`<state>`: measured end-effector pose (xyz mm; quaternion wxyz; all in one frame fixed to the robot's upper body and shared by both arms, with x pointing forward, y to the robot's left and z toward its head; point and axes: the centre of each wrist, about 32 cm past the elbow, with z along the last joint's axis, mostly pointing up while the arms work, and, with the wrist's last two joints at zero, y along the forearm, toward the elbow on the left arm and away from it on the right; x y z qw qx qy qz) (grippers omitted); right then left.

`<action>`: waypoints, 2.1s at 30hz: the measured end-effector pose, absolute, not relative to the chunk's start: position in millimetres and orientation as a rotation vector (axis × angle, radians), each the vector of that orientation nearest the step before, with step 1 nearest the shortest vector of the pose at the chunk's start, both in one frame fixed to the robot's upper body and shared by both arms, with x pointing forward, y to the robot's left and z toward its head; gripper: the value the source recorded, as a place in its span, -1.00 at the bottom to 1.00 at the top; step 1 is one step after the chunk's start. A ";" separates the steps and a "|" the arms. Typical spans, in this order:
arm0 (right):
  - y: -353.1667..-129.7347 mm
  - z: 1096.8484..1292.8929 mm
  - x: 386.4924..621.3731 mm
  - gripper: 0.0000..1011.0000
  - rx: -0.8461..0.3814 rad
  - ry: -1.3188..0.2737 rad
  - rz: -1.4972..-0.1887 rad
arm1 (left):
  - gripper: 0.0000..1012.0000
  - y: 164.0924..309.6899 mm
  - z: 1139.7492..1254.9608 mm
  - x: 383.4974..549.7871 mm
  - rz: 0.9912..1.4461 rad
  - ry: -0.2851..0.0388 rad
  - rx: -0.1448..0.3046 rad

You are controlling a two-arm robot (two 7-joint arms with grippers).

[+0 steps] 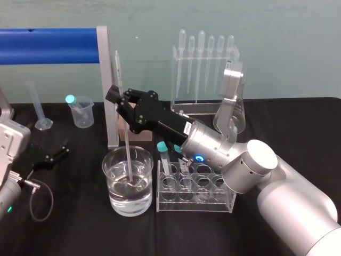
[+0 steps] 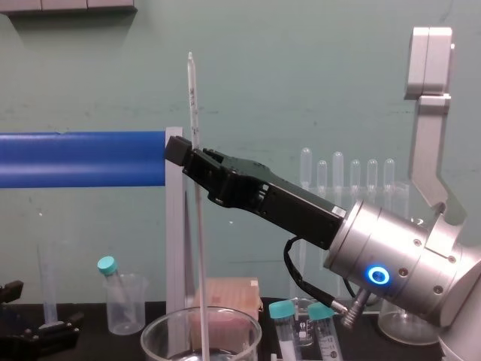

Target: Hold the thermometer with one hand and immerse one end into the beaker, then reinsert it into the test tube rack.

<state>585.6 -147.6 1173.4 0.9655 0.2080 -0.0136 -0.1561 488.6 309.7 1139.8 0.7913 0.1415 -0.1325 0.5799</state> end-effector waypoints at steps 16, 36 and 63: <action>-147.5 1174.0 585.7 -0.90 0.422 -0.029 -0.315 | 0.99 309.7 1139.8 488.6 1.248 -0.285 0.304; -147.5 1174.1 585.7 -0.90 0.422 -0.029 -0.315 | 0.99 309.7 1139.8 488.6 1.248 -0.285 0.304; -147.6 1174.1 585.8 -0.90 0.422 -0.029 -0.315 | 0.99 309.7 1139.8 488.6 1.248 -0.285 0.304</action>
